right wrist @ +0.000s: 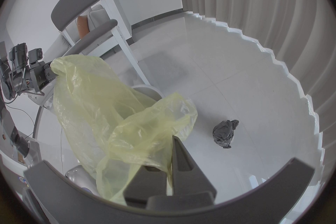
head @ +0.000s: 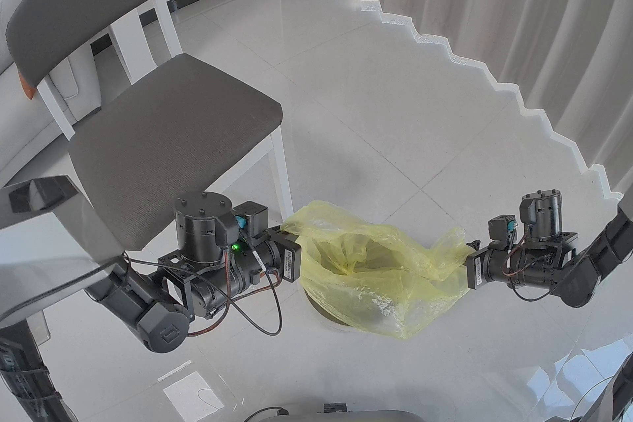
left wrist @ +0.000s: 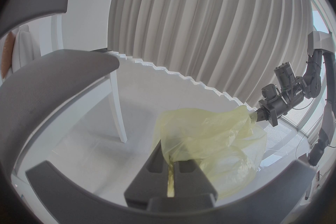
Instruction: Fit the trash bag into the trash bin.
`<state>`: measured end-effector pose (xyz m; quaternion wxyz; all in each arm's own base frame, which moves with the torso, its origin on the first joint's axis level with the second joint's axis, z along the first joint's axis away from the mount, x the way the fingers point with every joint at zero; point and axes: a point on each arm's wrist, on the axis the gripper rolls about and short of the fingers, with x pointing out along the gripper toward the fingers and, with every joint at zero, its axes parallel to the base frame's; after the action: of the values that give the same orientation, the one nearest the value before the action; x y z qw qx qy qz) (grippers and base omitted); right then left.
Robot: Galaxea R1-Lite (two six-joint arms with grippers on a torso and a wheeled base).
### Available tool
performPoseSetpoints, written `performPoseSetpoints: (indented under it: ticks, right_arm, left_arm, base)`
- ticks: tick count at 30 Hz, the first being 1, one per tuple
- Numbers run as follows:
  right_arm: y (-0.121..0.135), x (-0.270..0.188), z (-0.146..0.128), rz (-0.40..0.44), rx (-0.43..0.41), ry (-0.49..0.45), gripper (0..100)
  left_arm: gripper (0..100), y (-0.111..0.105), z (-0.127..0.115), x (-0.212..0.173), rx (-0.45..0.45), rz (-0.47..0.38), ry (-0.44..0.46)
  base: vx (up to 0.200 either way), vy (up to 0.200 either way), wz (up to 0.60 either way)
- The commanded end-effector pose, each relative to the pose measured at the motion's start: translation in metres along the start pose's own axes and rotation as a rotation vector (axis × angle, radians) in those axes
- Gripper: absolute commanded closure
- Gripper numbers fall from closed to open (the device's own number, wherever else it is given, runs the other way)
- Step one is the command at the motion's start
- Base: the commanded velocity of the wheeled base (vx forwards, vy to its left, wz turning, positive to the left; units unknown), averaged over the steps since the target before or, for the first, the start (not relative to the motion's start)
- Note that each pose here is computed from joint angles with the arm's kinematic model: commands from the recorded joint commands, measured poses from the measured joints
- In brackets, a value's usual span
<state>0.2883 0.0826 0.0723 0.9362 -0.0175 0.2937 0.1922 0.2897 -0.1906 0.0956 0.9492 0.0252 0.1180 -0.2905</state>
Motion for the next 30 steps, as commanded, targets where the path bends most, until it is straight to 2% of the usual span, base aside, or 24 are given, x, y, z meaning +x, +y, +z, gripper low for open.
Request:
performPoseSetpoints:
  ticks: [1,2,6,10,15,21,30]
  right_arm:
    - [-0.007,0.022,-0.015,-0.005,0.018,0.049,100]
    - [-0.01,0.03,-0.017,-0.008,0.02,0.023,100]
    - [-0.014,0.044,-0.024,-0.009,0.02,0.01,100]
    - [-0.012,0.051,-0.03,0.011,0.018,0.035,100]
    - [-0.01,0.051,-0.043,0.019,0.019,0.081,100]
    - [-0.013,0.05,-0.05,0.01,0.03,0.109,100]
    - [-0.016,0.07,-0.044,0.011,0.028,0.071,100]
  left_arm:
    - [100,0.005,-0.019,0.015,-0.007,0.012,0.047]
    - [100,0.01,-0.027,0.02,-0.01,0.026,0.053]
    - [100,0.016,-0.035,0.019,-0.016,0.041,0.06]
    - [100,0.018,-0.034,0.01,-0.035,0.047,0.069]
    - [100,0.014,-0.045,0.001,-0.039,0.044,0.103]
    - [100,0.017,-0.054,0.01,-0.046,0.056,0.101]
    - [100,0.035,-0.063,0.025,-0.036,0.11,0.08]
  base:
    - [0.0,0.0,0.0]
    - [0.0,0.0,0.0]
    - [0.0,0.0,0.0]
    - [0.0,0.0,0.0]
    - [0.0,0.0,0.0]
    - [0.0,0.0,0.0]
    - [0.0,0.0,0.0]
